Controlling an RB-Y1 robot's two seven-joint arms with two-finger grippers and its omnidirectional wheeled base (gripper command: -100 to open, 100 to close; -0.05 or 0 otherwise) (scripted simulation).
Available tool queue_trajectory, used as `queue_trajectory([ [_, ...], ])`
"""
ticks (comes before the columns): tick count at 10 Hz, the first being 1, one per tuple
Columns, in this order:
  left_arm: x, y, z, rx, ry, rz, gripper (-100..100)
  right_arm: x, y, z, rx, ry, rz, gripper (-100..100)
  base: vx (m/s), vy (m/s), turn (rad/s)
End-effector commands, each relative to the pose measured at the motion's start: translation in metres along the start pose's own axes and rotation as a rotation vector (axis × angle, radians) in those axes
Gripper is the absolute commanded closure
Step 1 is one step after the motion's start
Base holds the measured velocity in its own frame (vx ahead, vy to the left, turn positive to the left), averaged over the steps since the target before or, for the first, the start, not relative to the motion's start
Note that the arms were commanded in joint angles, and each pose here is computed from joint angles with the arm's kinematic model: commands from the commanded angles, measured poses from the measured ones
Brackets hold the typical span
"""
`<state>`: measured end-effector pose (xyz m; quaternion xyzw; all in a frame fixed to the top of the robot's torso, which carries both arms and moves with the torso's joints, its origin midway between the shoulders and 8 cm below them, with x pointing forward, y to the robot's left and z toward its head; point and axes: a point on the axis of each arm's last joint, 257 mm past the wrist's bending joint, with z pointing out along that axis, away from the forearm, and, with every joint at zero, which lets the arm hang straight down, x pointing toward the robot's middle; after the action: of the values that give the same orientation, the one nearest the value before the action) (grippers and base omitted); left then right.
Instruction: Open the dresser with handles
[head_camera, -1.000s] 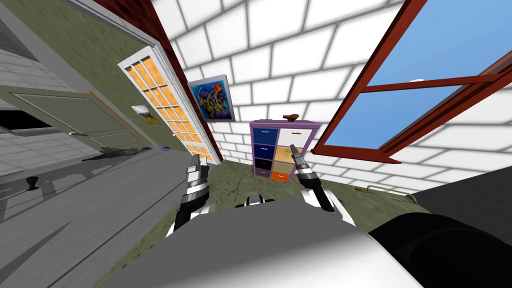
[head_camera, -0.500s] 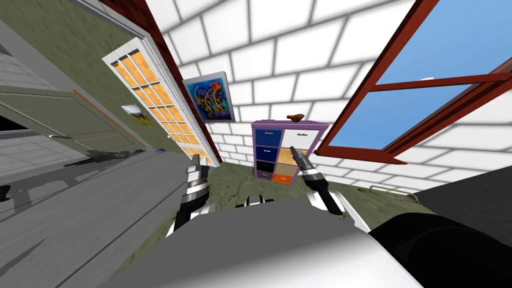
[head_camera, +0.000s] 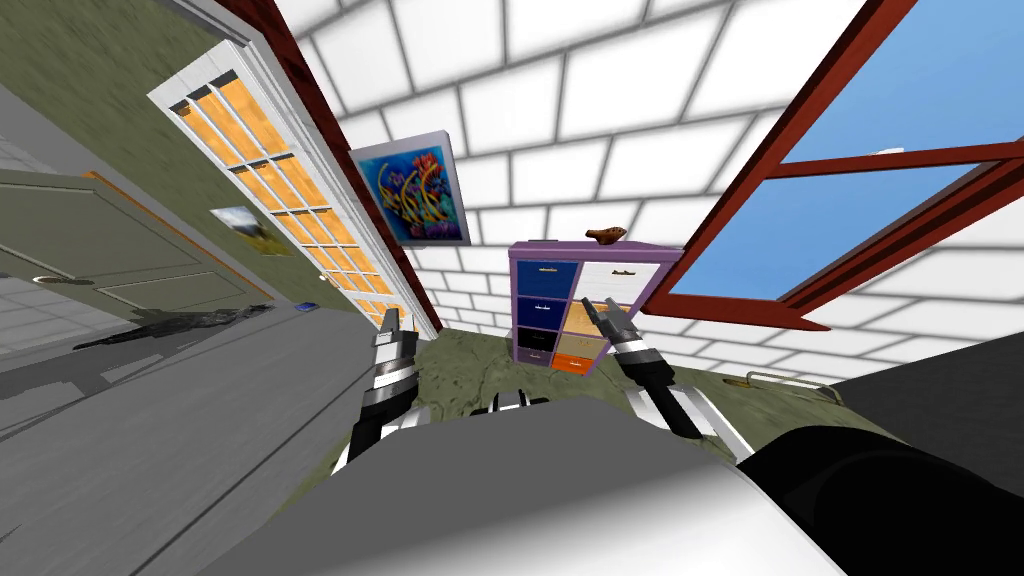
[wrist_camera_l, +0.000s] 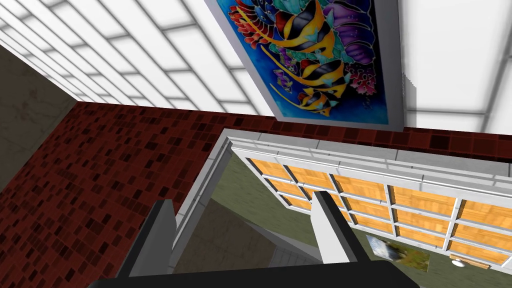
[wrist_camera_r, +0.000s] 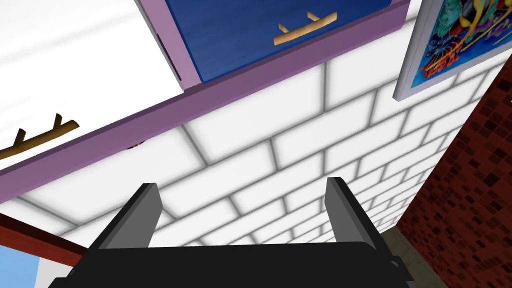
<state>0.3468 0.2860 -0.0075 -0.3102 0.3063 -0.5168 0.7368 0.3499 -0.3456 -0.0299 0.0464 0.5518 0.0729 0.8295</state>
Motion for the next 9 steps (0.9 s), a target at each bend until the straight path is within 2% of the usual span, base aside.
queue_trajectory([
  [1, 0.000, 0.000, 0.000, 0.000, 0.000, 0.000, 0, -0.002, -0.016, -0.005, 0.020, 0.040, -0.210, -100, 0.170, 0.109, -0.060],
  [4, 0.000, 0.000, 0.000, 0.000, 0.000, 0.000, 0, -0.004, -0.035, -0.012, 0.039, 0.091, -0.444, -100, 0.163, 0.103, -0.062],
  [5, 0.000, 0.000, 0.000, 0.000, 0.000, 0.000, 0, -0.004, -0.035, -0.012, 0.037, 0.093, -0.459, -100, 0.102, 0.078, -0.023],
  [9, 0.000, 0.000, 0.000, 0.000, 0.000, 0.000, 0, -0.008, -0.060, -0.021, 0.046, 0.165, -0.782, -100, 0.122, 0.103, -0.055],
])
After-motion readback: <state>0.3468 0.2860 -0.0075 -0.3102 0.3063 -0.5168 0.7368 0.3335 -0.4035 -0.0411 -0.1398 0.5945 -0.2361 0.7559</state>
